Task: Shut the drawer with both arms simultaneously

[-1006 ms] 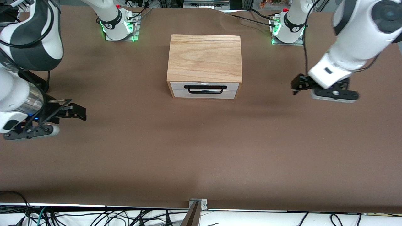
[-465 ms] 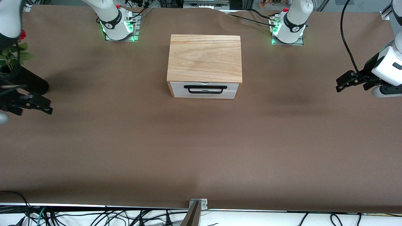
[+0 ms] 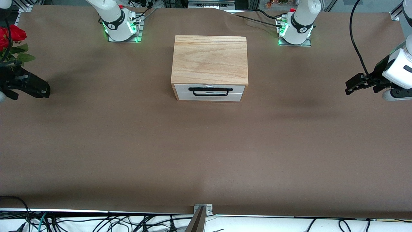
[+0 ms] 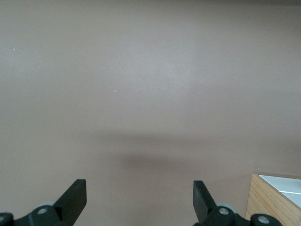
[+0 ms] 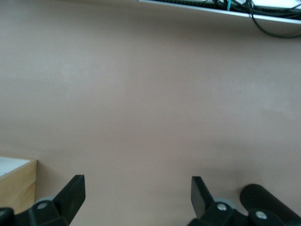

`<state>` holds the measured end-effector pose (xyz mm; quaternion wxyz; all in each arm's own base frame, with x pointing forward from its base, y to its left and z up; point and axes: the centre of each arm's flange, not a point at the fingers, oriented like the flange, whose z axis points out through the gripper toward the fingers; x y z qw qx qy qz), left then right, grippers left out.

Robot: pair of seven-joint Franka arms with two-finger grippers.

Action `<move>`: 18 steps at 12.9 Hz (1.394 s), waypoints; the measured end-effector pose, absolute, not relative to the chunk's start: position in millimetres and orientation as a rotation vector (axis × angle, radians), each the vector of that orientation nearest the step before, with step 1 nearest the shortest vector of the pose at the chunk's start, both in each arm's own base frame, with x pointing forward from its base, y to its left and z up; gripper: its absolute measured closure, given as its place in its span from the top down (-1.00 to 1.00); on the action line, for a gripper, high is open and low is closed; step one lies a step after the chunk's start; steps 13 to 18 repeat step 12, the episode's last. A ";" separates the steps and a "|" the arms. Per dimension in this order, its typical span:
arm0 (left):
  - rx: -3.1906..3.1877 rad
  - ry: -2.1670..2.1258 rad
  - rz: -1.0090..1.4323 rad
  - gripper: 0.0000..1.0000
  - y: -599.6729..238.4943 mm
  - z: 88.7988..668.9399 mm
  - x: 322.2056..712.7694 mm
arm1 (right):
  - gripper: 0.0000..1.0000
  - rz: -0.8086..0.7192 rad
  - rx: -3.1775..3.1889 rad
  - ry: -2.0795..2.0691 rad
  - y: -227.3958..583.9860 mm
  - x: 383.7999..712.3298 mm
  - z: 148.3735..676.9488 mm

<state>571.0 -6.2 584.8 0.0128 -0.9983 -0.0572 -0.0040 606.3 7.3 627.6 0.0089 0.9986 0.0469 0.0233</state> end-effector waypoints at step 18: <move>-3.111 -0.179 -0.012 1.00 -6.1 584.8 571.1 | 1.00 -0.012 3.111 0.150 5.0 596.7 607.3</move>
